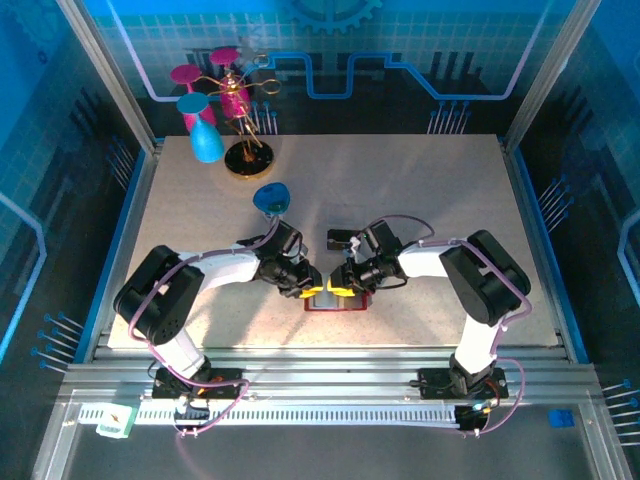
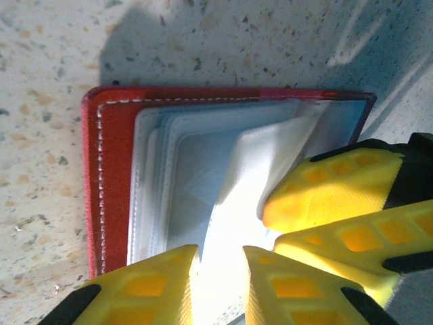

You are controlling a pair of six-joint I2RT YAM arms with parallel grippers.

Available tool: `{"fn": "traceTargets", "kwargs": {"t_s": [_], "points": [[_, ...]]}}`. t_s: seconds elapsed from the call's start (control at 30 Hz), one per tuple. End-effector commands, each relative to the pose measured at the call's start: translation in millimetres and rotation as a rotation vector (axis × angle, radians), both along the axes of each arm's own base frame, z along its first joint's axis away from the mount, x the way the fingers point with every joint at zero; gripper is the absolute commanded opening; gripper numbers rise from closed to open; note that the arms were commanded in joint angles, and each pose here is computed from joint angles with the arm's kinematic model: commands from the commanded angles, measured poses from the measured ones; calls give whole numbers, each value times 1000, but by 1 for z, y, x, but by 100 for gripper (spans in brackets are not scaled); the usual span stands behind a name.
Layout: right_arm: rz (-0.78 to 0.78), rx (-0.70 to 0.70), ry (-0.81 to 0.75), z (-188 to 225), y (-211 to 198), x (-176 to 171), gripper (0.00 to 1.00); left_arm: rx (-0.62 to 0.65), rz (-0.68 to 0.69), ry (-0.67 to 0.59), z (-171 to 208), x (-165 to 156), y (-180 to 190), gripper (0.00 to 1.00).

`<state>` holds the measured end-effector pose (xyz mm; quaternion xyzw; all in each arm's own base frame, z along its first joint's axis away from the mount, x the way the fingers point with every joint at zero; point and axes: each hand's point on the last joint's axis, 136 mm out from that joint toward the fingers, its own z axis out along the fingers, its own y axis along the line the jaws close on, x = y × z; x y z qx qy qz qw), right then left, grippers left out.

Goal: Take the credit cards out of the card holder

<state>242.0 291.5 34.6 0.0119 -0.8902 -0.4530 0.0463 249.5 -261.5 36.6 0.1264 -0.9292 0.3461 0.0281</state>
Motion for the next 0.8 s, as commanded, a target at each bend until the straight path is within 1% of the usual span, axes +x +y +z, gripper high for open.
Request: {"fn": "traceTargets", "kwargs": {"t_s": [0.0, 0.17, 0.27, 0.33, 0.43, 0.53, 0.77], "points": [[-32, 6, -29, 15, -5, 4, 29, -55, -7, -4, 9, 1, -11, 24], [-74, 11, -82, 34, -9, 13, 28, -59, -1, -5, 8, 4, -12, 24], [-104, -34, -107, 40, -19, 16, 28, -64, -3, -10, 11, 6, -14, 24], [-122, -95, -118, 40, -31, 17, 29, -69, -4, -18, 14, 9, -16, 25], [-147, -145, -130, 43, -46, 19, 29, -76, -8, -24, 18, 12, -19, 30], [-178, -164, -138, 45, -59, 22, 29, -85, -13, -29, 21, 15, -22, 35], [-219, -190, -164, 53, -79, 23, 29, -116, -52, -45, 31, 20, -39, 39]]}}
